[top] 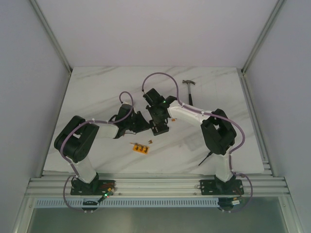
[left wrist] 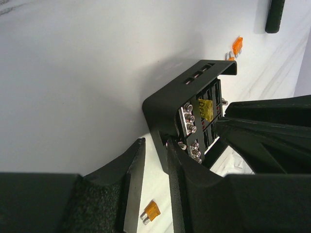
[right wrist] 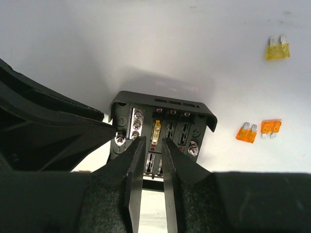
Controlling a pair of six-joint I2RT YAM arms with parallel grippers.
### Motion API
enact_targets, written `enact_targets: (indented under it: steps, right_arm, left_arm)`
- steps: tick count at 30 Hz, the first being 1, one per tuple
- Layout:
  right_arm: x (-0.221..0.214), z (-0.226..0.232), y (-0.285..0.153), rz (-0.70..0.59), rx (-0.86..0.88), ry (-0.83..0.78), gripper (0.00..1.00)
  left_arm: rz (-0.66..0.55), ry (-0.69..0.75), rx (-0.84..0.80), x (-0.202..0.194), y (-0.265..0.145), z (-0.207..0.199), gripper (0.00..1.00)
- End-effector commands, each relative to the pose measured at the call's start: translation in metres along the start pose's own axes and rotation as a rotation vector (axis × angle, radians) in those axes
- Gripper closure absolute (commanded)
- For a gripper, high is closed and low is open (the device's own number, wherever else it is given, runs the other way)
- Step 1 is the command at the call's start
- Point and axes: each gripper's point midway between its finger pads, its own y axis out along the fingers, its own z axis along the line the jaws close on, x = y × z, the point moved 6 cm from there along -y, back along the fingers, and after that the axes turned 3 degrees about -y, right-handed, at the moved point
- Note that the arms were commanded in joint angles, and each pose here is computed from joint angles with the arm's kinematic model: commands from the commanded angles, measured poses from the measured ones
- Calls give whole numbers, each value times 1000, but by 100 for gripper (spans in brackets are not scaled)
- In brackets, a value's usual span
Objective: Snap on the fuse box
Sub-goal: Install the fuse at the fuse box base.
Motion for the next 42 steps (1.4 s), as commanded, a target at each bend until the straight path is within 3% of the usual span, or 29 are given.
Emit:
enact_targets:
  steps: [1,19,24,35,42]
  right_arm:
    - [17,-4,-13,-61,-2,11,76]
    - [2,-3,18,58,9,-9,94]
    - [-19,-2,26,172,17,-23,100]
    - [-104,-8,59,492,-51,-97,100]
    - [-135,-12,77,590,-88,-113,100]
  left_arm:
    - [73,-12,194,-24,2,44,65]
    - [75,-11,189,-23,4,42,65]
    - [76,-10,189,-23,4,42,65]
    - [75,-8,196,-23,4,44,65]
    - [75,-5,200,-24,4,46,65]
